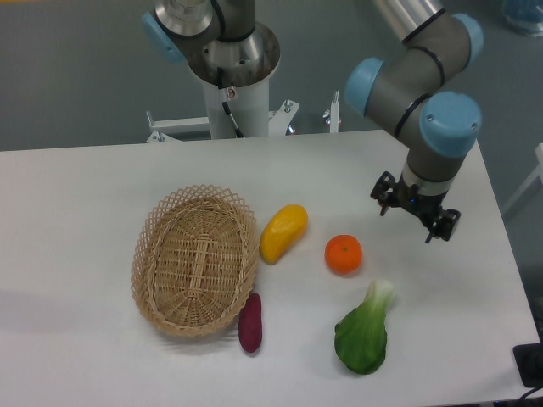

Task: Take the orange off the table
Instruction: 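Move the open gripper over the orange and lower it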

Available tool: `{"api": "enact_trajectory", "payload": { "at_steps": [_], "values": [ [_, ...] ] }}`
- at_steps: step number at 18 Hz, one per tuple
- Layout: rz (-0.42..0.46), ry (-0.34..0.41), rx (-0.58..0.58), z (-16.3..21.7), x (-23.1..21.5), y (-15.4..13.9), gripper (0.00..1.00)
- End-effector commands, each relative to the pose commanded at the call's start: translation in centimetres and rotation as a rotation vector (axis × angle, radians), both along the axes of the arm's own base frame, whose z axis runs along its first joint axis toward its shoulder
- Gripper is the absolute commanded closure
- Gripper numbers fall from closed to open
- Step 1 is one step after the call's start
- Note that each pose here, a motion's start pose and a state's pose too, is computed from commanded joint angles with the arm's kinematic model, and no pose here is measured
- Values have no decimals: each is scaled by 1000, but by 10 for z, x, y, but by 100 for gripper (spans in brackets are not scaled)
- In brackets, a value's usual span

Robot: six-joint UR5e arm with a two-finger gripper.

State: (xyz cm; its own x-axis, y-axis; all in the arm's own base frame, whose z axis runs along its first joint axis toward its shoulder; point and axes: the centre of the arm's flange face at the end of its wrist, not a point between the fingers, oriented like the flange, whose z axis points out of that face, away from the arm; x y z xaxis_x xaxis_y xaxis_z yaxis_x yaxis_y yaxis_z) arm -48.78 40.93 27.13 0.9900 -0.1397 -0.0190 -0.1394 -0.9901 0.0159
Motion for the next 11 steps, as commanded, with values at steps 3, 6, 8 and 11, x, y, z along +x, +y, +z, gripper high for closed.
{"api": "enact_trajectory", "payload": {
  "at_steps": [3, 6, 8, 11],
  "values": [
    [71, -22, -16, -18, 12, 18, 0],
    [99, -33, -24, -27, 22, 28, 0],
    [89, -57, -41, -39, 37, 27, 0],
    [86, -61, -44, -49, 45, 23, 0]
  ]
}}
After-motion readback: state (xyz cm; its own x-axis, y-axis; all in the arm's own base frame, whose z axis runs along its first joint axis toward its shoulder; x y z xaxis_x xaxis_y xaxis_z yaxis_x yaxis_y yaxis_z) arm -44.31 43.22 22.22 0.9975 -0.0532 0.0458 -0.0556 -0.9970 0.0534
